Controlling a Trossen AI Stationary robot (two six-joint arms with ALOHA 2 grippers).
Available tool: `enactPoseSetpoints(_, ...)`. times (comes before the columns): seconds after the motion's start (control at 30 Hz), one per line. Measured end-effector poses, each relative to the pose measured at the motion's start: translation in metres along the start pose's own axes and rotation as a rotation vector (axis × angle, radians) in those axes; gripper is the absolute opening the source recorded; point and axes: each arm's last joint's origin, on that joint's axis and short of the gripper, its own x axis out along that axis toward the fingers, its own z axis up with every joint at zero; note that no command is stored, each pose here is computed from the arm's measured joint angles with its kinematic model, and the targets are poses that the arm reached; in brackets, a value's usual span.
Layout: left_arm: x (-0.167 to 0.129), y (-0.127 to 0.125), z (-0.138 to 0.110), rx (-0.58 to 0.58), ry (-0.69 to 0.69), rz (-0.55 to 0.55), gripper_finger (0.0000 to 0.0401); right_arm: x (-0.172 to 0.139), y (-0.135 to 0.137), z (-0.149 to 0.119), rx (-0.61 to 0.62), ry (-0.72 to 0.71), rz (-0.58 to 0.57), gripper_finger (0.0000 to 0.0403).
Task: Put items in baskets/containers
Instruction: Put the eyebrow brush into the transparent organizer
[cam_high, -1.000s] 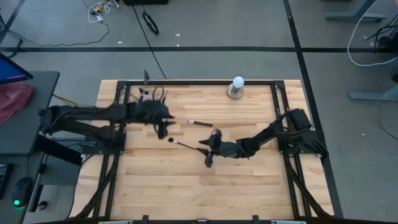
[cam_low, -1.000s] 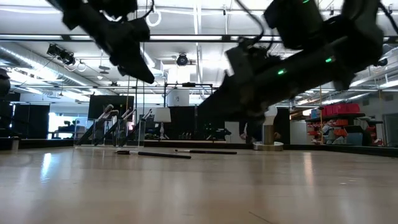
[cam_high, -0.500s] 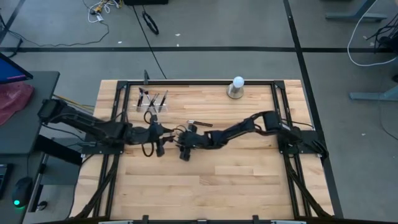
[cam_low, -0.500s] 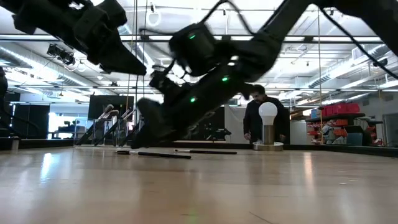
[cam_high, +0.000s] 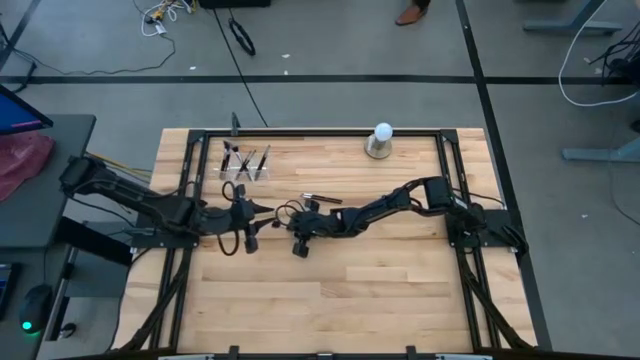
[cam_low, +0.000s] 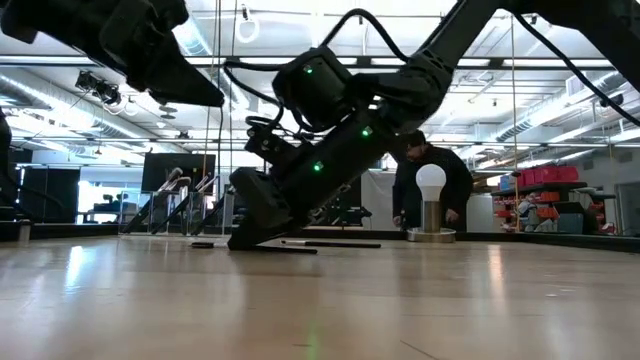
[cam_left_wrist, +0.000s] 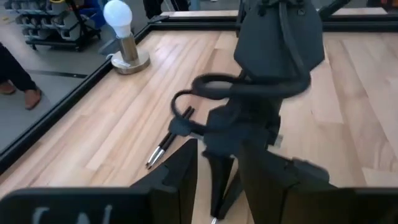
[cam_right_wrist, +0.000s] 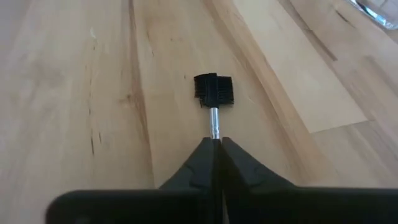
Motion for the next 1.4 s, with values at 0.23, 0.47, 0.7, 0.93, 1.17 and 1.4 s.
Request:
enactPoseSetpoints(0.23, -0.014, 0.001, -0.001, 0.003, 0.011, -0.002, 0.0119, -0.002, -0.002, -0.006, 0.016, -0.041, -0.013, 0.0020)
enactPoseSetpoints(0.47, -0.019, -0.002, -0.007, 0.025, 0.053, -0.023, 0.0119, -0.031, 0.003, -0.013, 0.013, -0.094, -0.055, 0.0006)
enactPoseSetpoints(0.7, -0.014, -0.001, -0.035, -0.015, 0.004, 0.045, 0.0119, -0.079, 0.018, -0.031, 0.079, -0.296, 0.010, 0.0008)
enactPoseSetpoints(0.93, -0.014, 0.006, -0.077, -0.111, -0.202, -0.190, 0.0119, -0.124, 0.033, -0.030, 0.085, -0.722, 0.157, 0.0008)
enactPoseSetpoints(1.17, -0.018, 0.004, -0.073, -0.026, -0.310, -0.353, 0.0119, -0.138, 0.043, -0.010, -0.026, -0.914, 0.328, 0.0008)
enactPoseSetpoints(1.4, -0.013, -0.008, -0.058, 0.088, -0.334, -0.438, 0.0126, -0.138, 0.052, 0.005, -0.092, -0.942, 0.435, 0.0009)
